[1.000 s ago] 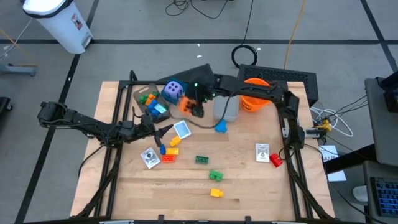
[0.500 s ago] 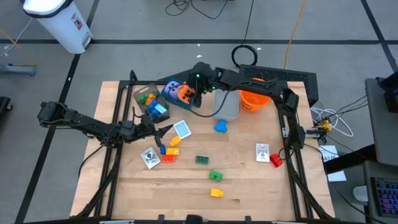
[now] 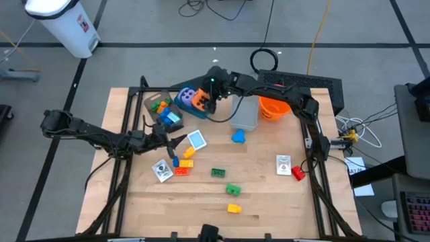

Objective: Pick & Place Toys
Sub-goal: Put the orange dice into the blue bin

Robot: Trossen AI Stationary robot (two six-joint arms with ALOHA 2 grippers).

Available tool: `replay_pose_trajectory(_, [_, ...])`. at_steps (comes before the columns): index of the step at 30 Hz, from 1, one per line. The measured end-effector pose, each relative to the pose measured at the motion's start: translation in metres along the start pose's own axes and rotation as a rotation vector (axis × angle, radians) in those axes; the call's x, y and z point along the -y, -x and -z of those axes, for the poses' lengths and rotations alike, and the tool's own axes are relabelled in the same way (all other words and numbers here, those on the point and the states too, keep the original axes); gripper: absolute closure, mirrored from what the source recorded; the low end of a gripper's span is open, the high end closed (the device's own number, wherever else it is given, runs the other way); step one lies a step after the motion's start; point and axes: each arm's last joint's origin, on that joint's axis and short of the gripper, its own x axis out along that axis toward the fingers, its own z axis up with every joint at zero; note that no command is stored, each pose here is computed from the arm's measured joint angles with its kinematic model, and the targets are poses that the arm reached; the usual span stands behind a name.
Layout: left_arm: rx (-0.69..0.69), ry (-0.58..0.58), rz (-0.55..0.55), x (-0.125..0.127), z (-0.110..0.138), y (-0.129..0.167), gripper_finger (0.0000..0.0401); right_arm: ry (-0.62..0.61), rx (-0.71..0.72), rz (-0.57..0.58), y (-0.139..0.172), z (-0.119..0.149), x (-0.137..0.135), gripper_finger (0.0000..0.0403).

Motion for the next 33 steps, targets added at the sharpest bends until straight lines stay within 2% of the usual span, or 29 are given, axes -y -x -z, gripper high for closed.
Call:
replay_pose_trajectory(18, [0.003,0.001,-0.001,0.0,0.0,0.0,0.0185,-0.032,-0.057,-0.017,-0.032,0.017,0.009,0.0145])
replay_pose_trajectory(33, [0.003,-0.013,-0.001,0.0,0.0,0.0,0.0185,-0.014,-0.055,-0.012,-0.031,0.016,0.01,0.0145])
